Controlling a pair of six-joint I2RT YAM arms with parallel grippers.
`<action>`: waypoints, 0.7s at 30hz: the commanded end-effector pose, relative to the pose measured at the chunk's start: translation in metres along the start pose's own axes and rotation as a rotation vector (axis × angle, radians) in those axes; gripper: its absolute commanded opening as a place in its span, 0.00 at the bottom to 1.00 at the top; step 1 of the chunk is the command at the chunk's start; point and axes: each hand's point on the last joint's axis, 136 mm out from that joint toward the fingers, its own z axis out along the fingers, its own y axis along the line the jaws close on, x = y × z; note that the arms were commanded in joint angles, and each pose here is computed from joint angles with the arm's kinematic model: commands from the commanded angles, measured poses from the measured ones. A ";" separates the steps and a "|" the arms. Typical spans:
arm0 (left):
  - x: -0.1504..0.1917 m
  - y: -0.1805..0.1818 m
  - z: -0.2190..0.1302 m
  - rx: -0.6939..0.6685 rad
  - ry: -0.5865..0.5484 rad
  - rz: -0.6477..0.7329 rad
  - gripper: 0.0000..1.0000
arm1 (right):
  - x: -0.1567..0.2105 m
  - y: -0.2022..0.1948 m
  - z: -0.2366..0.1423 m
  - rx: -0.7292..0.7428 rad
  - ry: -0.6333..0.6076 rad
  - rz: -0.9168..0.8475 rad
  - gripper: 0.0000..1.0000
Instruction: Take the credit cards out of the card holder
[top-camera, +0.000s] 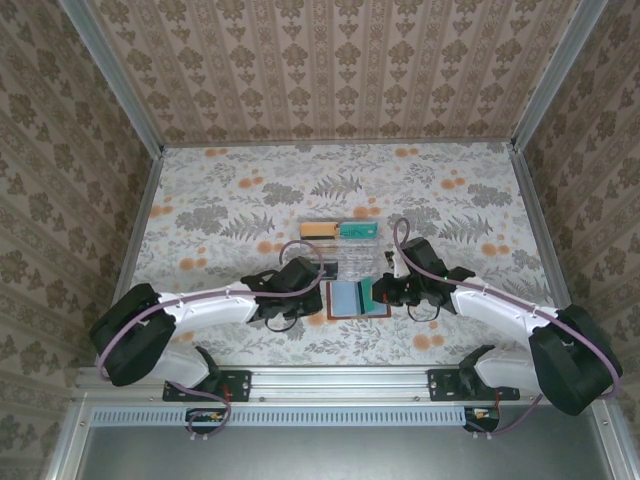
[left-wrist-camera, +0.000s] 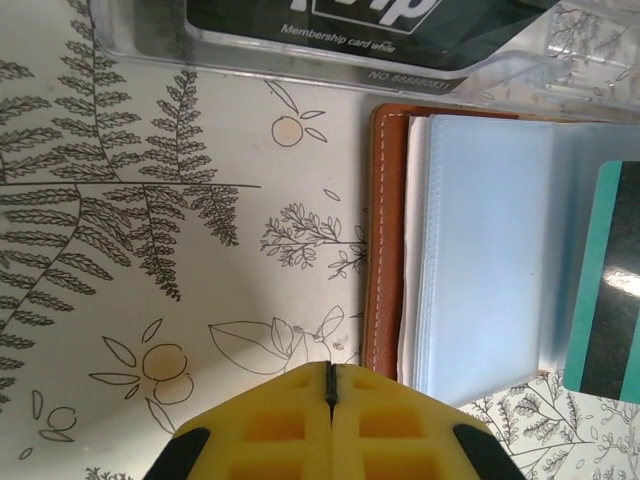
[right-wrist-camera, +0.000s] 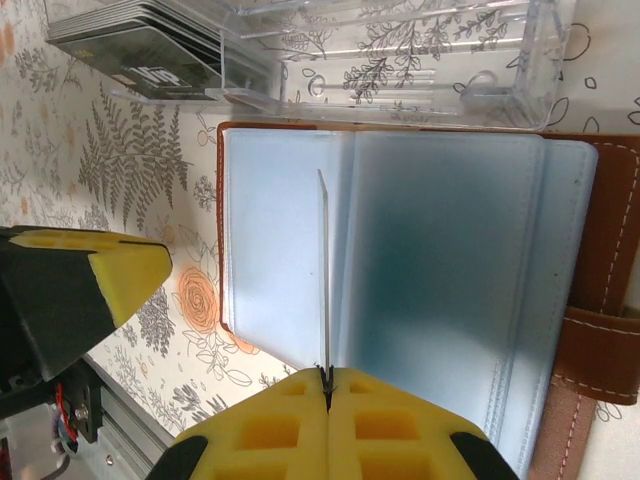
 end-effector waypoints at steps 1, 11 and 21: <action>-0.010 -0.005 -0.012 0.006 -0.030 0.029 0.00 | -0.002 -0.003 -0.007 0.034 0.003 -0.006 0.03; -0.037 -0.020 -0.056 0.102 -0.125 0.058 0.49 | -0.033 0.019 -0.039 0.092 -0.051 -0.170 0.03; -0.072 -0.020 -0.124 0.204 -0.249 0.051 0.91 | -0.087 0.049 -0.069 0.239 -0.100 -0.524 0.00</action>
